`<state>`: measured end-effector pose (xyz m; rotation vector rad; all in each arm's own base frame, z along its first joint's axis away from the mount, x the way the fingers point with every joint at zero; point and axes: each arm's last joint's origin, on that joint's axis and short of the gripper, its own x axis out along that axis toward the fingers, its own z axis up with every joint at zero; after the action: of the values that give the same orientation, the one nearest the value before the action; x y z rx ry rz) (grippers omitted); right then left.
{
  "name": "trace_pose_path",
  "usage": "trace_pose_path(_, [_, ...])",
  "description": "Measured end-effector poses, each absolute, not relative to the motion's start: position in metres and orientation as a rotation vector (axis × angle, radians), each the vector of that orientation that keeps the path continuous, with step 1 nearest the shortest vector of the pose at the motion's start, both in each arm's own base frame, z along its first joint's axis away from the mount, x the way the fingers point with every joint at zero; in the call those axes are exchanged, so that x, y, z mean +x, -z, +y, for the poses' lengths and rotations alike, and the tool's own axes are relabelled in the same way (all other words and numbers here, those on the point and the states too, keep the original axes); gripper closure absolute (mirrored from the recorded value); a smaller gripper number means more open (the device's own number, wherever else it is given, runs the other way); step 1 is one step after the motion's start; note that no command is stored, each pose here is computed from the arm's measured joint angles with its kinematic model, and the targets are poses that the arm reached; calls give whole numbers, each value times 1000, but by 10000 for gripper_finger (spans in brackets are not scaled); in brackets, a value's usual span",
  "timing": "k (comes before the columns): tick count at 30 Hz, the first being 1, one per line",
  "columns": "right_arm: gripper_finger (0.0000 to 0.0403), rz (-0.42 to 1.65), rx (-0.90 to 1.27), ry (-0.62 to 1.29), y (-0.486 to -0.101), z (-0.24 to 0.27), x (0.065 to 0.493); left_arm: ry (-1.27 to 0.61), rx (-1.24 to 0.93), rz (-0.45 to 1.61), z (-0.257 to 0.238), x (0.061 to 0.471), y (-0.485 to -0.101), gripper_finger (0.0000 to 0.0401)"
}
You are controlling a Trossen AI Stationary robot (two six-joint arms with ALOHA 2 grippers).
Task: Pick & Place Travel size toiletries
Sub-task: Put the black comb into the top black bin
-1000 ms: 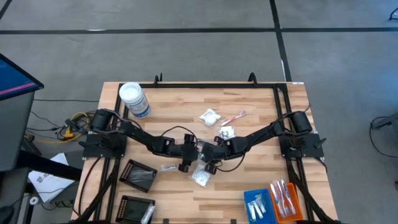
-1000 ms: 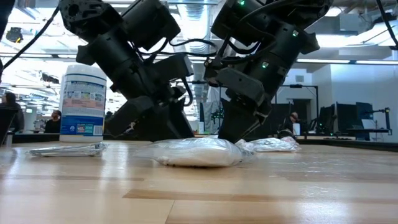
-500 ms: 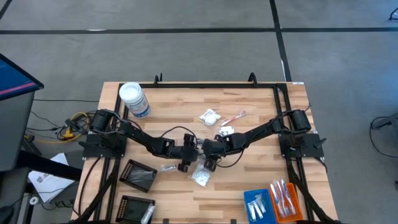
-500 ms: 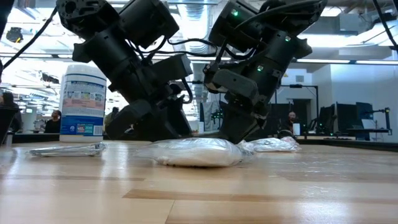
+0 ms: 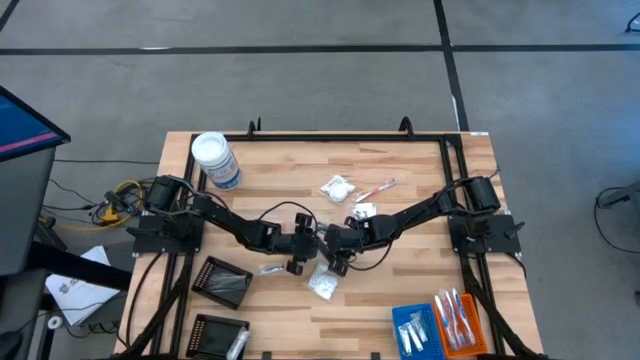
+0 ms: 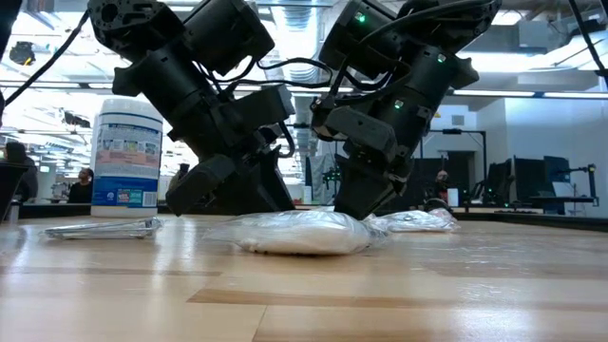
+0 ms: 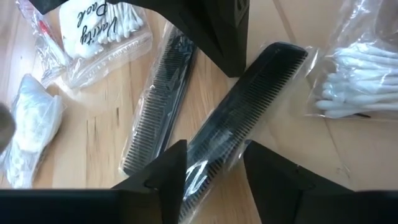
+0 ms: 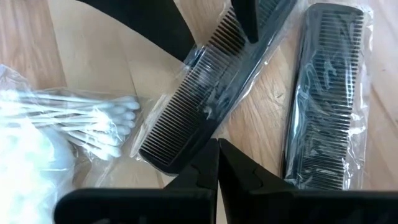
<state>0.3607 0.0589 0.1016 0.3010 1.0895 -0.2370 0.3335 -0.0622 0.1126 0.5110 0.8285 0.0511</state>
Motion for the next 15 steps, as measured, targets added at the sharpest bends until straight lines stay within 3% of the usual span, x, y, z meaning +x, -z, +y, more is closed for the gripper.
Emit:
trace_pose_path(7, [403, 1087, 287, 224, -102, 59, 361, -19, 487, 801, -63, 336, -114, 280])
trace_pose_path(15, [403, 1082, 282, 217, -102, 59, 361, -9, 490, 793, -63, 336, -115, 283])
